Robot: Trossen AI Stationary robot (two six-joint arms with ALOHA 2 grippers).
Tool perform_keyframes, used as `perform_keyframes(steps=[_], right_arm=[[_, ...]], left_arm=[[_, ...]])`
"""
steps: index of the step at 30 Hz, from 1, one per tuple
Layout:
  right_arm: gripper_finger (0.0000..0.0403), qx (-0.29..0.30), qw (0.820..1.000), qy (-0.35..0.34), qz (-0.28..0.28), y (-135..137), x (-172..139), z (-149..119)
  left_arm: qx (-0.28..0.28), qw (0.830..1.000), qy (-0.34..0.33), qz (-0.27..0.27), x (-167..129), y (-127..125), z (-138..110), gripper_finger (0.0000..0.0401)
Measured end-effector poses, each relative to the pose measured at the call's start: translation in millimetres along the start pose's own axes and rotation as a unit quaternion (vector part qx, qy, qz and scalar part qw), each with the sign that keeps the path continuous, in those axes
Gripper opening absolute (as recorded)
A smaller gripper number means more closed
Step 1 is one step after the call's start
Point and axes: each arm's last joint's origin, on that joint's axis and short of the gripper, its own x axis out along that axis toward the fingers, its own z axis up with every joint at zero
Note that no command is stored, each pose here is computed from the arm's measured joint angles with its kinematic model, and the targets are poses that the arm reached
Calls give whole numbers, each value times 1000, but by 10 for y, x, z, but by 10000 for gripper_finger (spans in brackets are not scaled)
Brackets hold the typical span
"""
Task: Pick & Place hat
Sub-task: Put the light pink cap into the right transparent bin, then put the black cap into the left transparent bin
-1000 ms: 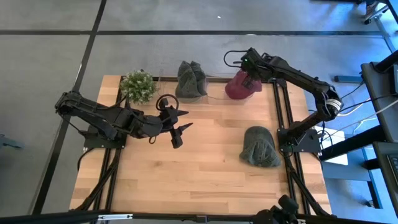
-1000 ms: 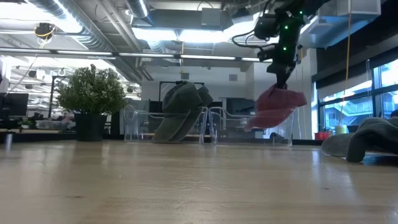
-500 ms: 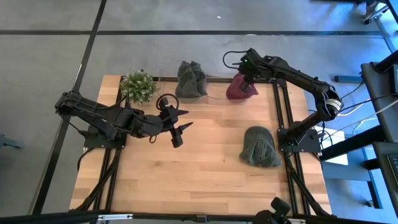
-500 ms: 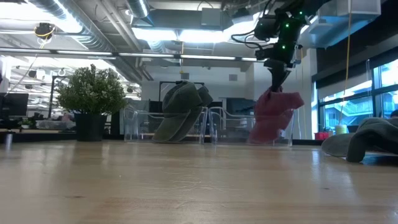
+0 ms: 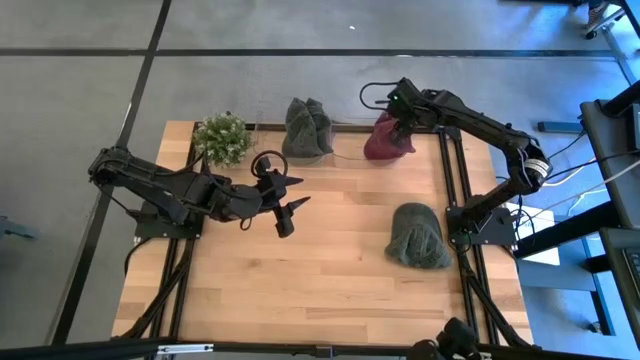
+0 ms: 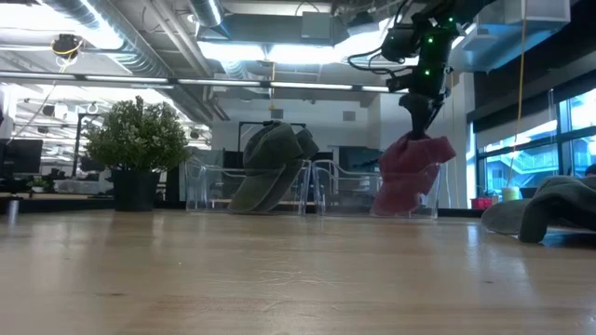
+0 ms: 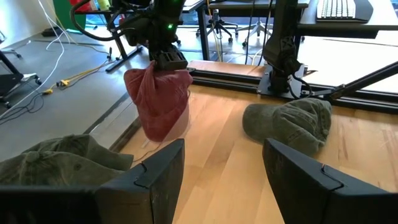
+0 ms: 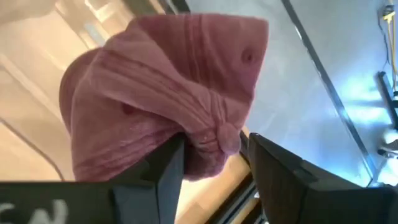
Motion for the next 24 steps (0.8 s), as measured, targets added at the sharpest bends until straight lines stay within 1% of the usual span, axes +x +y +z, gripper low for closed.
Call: perform_keyframes(steps=[3,7,11,14,17,19,22,24], right_arm=[[186,-6,1000,14,3,-8,-35,-17],[189,-4,1000,12,6,-13,-169,19],[189,-3,1000,-4,15,-12,-472,94],[189,-17,999,-19,41,77,-761,135],[189,-10,995,-20,97,278,-1061,112],[189,-11,991,-6,133,488,-1216,42],[189,-25,987,5,157,840,-1405,-126],[189,-13,986,20,167,1045,-1498,-272]], left_arm=[[0,1000,0,0,0,0,0,212],[0,1000,0,0,-1,0,0,212],[0,1000,0,0,0,0,1,212],[1,1000,1,0,-1,1,-1,212],[1,1000,1,0,-1,1,-1,212],[1,1000,1,0,-2,0,-1,212],[1,1000,3,-12,-7,-12,-3,212],[0,1000,6,-25,-8,-20,-5,212]])
